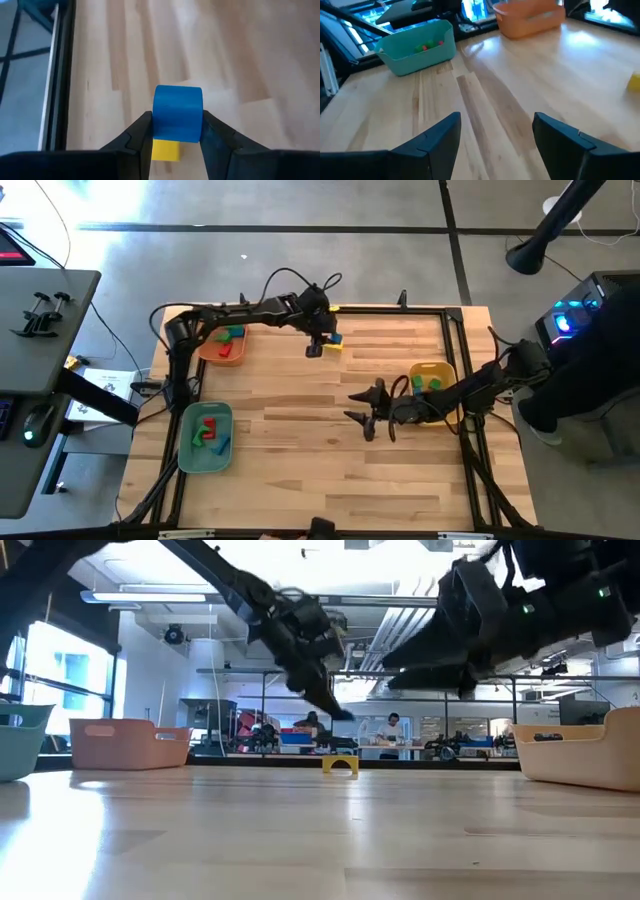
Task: Sort blocks by size
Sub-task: Put the blue half-circle block into the yellow bin
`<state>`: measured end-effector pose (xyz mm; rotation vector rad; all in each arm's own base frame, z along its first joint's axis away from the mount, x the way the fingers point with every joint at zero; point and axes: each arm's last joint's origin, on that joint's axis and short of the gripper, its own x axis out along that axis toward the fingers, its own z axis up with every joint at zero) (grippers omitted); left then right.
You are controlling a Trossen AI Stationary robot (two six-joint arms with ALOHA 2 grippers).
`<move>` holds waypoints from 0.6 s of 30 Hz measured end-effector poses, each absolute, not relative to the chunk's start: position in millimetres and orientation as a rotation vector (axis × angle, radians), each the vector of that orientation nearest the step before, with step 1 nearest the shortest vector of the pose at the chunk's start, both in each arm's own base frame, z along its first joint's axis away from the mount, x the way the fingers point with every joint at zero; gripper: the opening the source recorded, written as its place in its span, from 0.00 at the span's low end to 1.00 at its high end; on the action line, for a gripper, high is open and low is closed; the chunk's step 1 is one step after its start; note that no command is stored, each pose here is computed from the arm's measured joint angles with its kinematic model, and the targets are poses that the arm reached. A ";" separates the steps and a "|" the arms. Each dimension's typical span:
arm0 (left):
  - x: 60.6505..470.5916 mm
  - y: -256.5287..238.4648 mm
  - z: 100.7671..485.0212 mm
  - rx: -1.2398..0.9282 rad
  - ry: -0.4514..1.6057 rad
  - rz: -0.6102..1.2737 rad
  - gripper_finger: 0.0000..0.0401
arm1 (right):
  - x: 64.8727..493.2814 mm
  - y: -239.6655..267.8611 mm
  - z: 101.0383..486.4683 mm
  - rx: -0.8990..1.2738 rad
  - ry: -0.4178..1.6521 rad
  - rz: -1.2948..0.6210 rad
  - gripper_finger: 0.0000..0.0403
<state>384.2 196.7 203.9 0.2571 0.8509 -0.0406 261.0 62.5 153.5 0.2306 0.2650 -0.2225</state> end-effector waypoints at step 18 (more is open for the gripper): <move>403.3 63.1 228.6 0.012 0.794 -0.560 0.27 | 303.5 131.5 252.2 -0.882 0.662 -0.285 0.58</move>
